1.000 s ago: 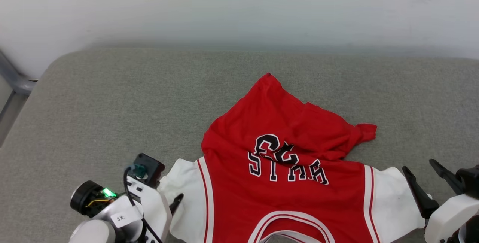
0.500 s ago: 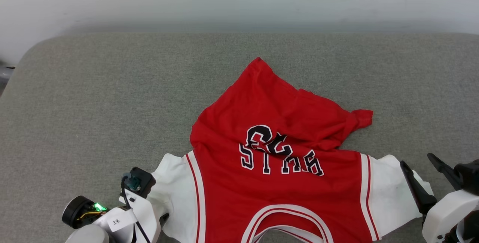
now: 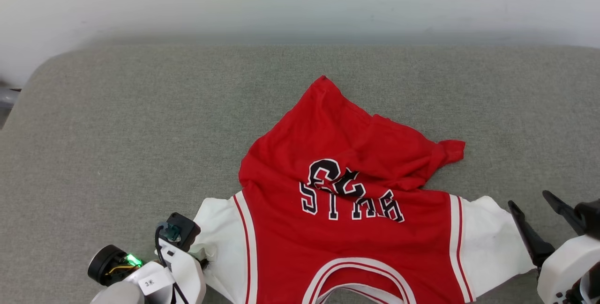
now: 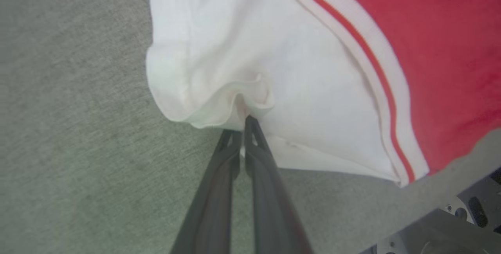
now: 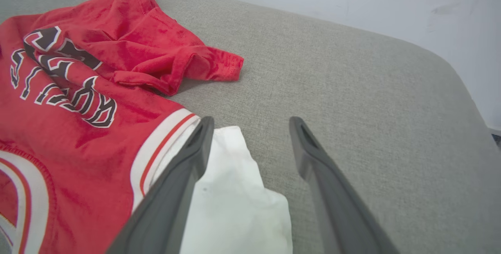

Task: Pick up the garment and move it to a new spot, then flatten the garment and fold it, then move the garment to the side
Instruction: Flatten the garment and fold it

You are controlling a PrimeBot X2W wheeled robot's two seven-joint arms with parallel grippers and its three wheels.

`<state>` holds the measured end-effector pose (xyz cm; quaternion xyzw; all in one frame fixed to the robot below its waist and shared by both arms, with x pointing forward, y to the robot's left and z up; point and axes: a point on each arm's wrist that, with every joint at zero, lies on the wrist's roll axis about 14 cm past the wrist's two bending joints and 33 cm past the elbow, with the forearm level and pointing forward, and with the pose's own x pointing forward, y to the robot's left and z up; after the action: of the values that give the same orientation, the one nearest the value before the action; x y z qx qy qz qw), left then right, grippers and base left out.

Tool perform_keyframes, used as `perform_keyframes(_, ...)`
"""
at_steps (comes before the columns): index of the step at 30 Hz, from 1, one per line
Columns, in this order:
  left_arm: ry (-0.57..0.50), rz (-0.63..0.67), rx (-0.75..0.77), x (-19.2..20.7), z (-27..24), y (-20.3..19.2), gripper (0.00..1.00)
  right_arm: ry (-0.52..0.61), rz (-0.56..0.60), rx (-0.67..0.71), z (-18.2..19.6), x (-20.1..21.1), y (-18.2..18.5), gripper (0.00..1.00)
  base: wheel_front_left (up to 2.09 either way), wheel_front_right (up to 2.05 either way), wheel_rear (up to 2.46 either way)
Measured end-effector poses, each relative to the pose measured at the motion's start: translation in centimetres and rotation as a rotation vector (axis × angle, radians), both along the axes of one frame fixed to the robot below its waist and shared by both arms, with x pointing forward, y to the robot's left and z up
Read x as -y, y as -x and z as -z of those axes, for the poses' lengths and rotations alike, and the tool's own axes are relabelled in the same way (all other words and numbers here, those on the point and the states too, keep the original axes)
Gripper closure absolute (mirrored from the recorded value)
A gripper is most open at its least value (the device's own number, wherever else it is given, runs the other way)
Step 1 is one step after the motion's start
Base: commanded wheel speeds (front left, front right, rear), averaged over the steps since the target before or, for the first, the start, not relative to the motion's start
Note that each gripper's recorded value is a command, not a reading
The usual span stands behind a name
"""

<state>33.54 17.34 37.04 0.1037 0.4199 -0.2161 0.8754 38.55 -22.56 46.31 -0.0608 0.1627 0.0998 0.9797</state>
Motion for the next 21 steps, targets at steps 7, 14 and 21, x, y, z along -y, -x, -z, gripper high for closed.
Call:
perform_keyframes(7, 0.085, -0.086, 0.191, 0.1, -3.8, -1.4, 1.0, 0.087, -0.031, 0.011, -2.3, 1.3, -0.2, 0.0, 0.0, 0.0, 0.0)
perform_keyframes(14, 0.075, -0.151, 0.299, -1.7, -6.4, -1.3, 1.0, 0.182, -0.14, -0.274, 0.1, 1.2, 1.9, 0.0, 0.0, 0.0, 0.0)
perform_keyframes(21, 0.081, -0.175, 0.328, -1.9, -7.2, -1.3, 1.0, 0.268, -0.206, -0.509, 2.7, 1.4, 3.7, 0.0, 0.0, 0.0, 0.0)
